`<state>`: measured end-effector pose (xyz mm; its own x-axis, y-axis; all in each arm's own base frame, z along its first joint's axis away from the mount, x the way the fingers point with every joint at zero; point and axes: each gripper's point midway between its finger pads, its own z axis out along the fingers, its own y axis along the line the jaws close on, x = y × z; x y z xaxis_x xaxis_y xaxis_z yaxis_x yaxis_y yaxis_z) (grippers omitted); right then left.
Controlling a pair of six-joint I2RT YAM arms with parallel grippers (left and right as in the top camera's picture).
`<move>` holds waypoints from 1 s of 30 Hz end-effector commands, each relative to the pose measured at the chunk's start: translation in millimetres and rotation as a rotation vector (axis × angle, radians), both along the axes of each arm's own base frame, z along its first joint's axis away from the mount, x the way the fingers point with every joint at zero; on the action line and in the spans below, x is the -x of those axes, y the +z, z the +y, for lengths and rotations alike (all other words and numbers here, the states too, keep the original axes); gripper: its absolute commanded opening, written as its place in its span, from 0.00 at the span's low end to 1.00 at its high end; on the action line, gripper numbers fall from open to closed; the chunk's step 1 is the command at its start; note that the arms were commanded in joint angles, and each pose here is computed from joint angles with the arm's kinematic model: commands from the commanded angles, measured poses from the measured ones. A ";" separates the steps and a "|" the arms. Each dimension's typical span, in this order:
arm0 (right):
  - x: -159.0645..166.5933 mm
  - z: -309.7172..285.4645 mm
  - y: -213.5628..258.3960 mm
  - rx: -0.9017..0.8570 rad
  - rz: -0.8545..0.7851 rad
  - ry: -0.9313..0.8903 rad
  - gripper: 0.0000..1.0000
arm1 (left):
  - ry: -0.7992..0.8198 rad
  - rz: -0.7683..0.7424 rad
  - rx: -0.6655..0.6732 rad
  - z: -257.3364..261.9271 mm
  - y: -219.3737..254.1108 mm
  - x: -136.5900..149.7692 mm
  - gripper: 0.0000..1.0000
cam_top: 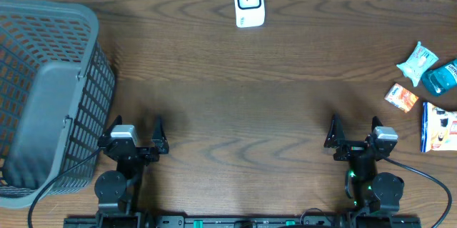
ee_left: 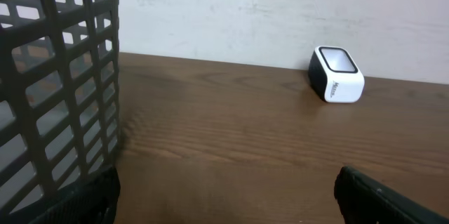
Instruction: Scan the item barcode
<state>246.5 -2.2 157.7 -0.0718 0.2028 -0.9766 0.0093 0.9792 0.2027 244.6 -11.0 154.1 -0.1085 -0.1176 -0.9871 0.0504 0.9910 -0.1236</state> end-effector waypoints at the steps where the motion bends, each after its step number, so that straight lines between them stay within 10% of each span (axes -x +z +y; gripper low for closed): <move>1: 0.3 -1.7 -0.4 -0.006 0.000 -0.011 0.99 | 0.001 0.042 -0.003 0.0 -14.9 0.7 0.98; 30: 0.5 -8.8 -1.2 0.162 0.006 -0.040 0.99 | 0.001 0.042 -0.003 0.0 -14.9 0.7 0.98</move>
